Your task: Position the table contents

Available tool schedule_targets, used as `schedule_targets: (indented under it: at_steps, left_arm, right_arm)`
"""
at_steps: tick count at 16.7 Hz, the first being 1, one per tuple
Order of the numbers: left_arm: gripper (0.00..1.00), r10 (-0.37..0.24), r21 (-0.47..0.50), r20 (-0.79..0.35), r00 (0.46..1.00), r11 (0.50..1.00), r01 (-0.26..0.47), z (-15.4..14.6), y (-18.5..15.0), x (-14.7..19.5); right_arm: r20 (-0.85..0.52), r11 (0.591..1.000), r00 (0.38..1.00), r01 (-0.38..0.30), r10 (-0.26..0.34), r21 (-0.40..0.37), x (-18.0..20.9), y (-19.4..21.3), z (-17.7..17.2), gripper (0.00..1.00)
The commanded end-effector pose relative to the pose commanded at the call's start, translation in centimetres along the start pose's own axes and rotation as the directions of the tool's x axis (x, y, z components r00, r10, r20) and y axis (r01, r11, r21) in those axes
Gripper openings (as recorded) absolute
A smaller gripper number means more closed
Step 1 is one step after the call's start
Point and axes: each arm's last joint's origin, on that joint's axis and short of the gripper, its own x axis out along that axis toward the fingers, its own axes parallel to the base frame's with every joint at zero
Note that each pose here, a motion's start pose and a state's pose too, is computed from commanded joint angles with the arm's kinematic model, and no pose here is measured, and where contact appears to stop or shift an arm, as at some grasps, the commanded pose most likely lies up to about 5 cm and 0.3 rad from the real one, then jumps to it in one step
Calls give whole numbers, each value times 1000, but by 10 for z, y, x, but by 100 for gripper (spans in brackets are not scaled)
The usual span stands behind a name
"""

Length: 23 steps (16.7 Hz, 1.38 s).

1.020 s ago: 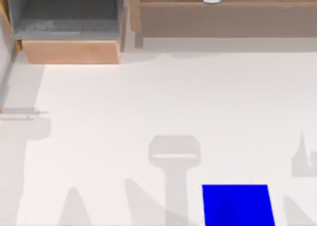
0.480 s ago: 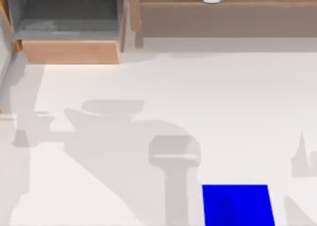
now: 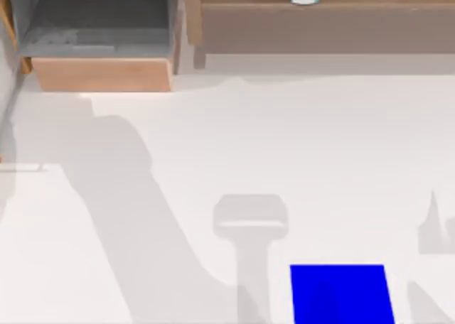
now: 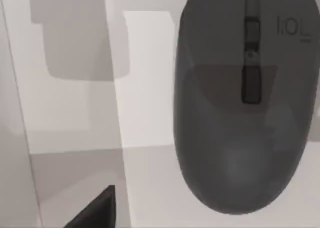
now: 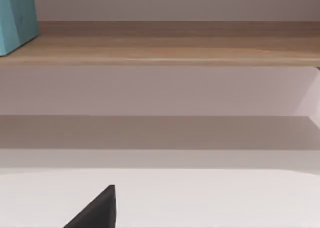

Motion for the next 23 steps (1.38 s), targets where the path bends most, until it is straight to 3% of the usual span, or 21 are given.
schedule_targets:
  at_steps: [5,13,17,20,23]
  left_arm:
    - [100,-30,17,-59,998,999,31,17,3,38]
    - [100,-30,14,-60,998,999,31,16,4,35]
    - [100,-29,19,-55,998,999,30,2,6,-17]
    - [100,-24,22,-46,999,999,25,-21,11,-71]
    - [100,-29,21,-57,998,999,30,-44,16,-103]
  right_arm:
    - [0,1000,1000,0,0,0,0,0,0,100]
    - [0,1000,1000,0,0,0,0,0,0,100]
    - [0,1000,1000,0,0,0,0,0,0,100]
    - [0,1000,1000,0,0,0,0,0,0,100]
    - [0,1000,1000,0,0,0,0,0,0,100]
